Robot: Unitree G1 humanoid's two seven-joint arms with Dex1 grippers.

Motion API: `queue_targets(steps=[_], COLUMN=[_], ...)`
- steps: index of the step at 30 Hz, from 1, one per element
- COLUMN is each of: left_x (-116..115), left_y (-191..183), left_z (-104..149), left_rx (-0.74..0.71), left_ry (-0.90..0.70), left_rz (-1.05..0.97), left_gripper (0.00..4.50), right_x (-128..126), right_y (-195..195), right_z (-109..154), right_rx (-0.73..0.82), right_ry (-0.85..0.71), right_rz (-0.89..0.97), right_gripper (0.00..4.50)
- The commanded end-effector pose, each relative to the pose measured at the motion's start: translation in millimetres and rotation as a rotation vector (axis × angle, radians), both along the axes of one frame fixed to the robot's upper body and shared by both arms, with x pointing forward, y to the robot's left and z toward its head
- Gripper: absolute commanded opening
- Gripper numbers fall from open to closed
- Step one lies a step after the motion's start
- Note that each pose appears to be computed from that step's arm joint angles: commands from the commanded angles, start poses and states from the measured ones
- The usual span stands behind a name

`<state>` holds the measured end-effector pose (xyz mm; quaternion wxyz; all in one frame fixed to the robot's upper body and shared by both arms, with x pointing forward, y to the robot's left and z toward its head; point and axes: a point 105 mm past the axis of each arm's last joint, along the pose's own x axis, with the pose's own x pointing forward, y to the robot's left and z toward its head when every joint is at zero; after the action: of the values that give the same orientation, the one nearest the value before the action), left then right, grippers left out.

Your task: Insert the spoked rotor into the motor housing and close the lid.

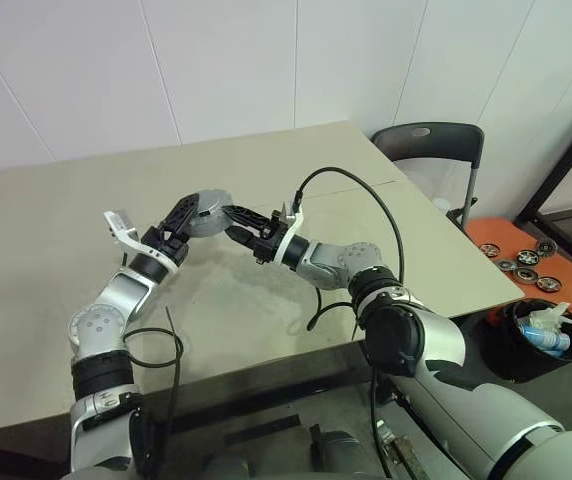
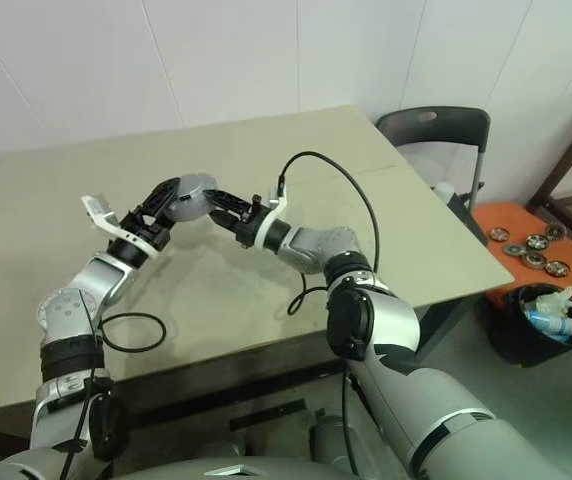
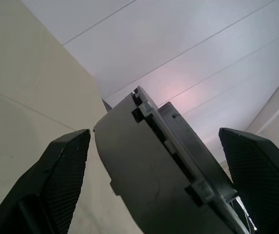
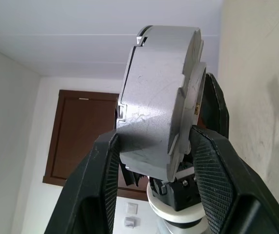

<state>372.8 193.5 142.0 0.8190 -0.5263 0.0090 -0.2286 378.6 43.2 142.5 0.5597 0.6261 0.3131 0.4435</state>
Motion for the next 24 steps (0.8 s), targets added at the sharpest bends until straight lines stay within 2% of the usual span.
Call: queue_targets(steps=[1,16,24], left_x=[4,8,13], left_y=[-4,-14,-10], left_z=[13,18,32], left_rx=[0.008,0.012,-0.093], left_ry=[-0.047,-0.052,-0.058], left_rz=[-0.01,-0.032,0.017], left_gripper=[4.49,4.49,4.49], right_x=[7,9,9], right_y=[0,-2,-2], right_z=[34,31,28], right_rx=[0.054,0.035,0.026], right_ry=[-0.1,-0.097,-0.089], right_rz=[-0.016,-0.026,-0.031], right_gripper=[2.11,2.11,2.11])
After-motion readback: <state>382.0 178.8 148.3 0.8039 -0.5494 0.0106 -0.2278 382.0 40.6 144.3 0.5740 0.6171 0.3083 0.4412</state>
